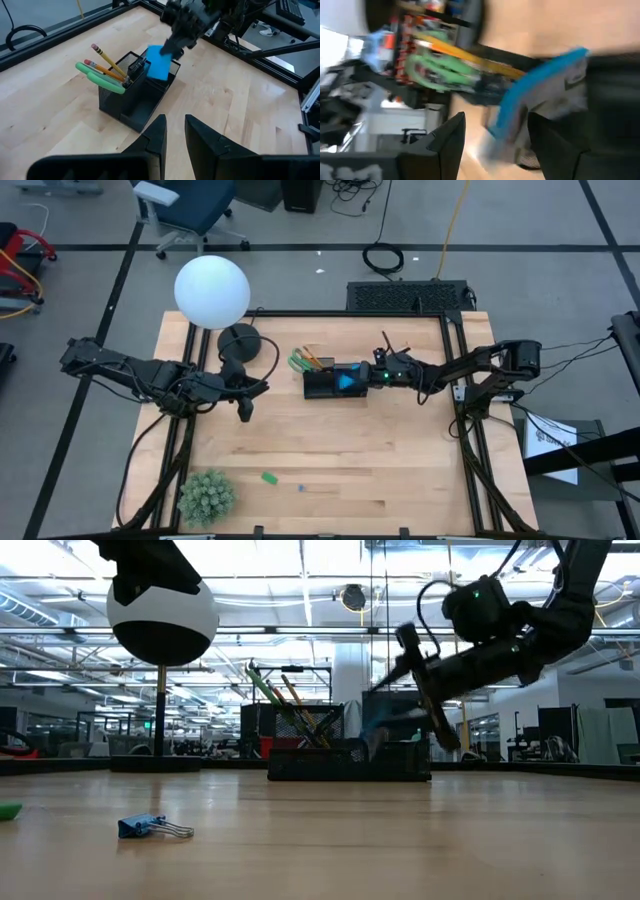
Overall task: Pick and place office supplies into organizer
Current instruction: Put the blue sticky notes into the black desk organizer, then put the green eraser into the black desk organizer
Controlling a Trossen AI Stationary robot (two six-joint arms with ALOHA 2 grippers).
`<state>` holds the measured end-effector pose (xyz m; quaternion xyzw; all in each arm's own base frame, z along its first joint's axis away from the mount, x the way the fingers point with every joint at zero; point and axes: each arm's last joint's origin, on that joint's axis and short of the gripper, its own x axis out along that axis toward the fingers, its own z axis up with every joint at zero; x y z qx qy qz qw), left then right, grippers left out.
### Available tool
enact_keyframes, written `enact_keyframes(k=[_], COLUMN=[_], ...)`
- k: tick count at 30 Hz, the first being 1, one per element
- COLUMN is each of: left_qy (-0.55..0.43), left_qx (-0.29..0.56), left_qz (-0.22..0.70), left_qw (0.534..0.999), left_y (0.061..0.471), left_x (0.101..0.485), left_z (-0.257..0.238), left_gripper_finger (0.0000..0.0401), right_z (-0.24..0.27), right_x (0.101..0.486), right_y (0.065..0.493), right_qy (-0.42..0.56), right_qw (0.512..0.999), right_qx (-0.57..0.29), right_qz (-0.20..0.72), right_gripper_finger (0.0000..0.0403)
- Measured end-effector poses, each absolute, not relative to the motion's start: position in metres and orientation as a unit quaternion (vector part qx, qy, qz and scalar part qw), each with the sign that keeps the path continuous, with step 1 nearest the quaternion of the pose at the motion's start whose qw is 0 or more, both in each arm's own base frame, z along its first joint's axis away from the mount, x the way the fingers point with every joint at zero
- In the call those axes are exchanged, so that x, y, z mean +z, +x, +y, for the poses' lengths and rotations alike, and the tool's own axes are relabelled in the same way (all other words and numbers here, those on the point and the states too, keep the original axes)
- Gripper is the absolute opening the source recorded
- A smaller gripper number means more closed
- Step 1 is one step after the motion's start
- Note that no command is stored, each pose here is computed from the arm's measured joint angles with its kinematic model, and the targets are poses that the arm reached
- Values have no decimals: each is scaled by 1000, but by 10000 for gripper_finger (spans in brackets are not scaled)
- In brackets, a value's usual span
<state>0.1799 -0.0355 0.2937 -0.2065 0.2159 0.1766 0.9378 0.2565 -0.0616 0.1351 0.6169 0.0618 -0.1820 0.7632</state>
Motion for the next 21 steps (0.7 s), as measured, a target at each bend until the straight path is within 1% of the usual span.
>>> enact_keyframes(k=[1, 2, 4, 7, 11, 21], left_qy=[-207, -207, -209, -209, -209, -213], left_qx=[175, 175, 175, 175, 175, 172], left_qz=[217, 217, 217, 217, 217, 218], left_qw=[938, 938, 937, 937, 937, 937], left_y=[180, 180, 180, 180, 180, 180], left_x=[294, 294, 294, 294, 294, 294], left_z=[-36, -36, -36, -36, -36, -36], left_gripper_finger=[63, 62, 63, 62, 63, 63], right_z=[-62, -62, -63, -65, -67, -67], right_x=[138, 139, 137, 144, 142, 147], right_y=[258, 259, 257, 260, 258, 259], right_qy=[608, 610, 627, 618, 638, 634], right_qw=[772, 770, 755, 766, 746, 754], right_qx=[-177, -176, -181, -173, -189, -171], right_qz=[58, 56, 55, 29, 31, 13], right_gripper_finger=[204, 204, 205, 207, 204, 196])
